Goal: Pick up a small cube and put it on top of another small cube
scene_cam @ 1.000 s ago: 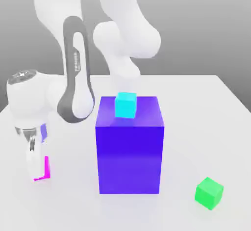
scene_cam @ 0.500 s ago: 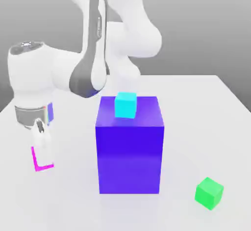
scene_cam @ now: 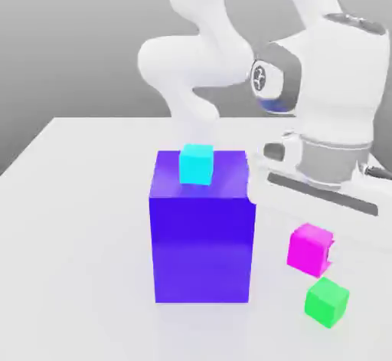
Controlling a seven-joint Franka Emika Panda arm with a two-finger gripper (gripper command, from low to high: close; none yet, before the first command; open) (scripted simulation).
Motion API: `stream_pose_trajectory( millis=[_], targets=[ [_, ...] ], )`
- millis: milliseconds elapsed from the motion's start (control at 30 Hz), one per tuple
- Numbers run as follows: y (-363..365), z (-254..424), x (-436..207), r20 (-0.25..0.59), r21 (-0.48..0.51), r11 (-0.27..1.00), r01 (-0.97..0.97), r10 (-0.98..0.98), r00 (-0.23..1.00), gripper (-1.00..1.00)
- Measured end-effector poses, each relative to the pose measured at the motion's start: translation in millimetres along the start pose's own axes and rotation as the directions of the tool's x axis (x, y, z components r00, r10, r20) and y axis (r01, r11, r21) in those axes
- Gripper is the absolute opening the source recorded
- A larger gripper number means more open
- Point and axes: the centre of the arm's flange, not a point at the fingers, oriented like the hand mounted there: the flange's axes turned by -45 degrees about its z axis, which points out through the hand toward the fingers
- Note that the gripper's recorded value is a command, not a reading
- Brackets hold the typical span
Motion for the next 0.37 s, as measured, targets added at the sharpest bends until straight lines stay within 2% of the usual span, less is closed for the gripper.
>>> stream_pose_trajectory(
  millis=[100,233,267,367],
  targets=[
    [18.8,38.8,-3.7,0.065,-0.036,0.988,-0.152,0.155,0.986,-1.00],
    [22.7,86.6,-8.9,0.075,-0.043,0.983,-0.178,0.181,0.981,-1.00],
    [23.7,97.3,-10.6,0.076,-0.045,0.983,-0.178,0.181,0.981,1.00],
    [23.7,97.3,-10.6,0.076,-0.045,0.983,-0.178,0.181,0.981,1.00]
  ],
)
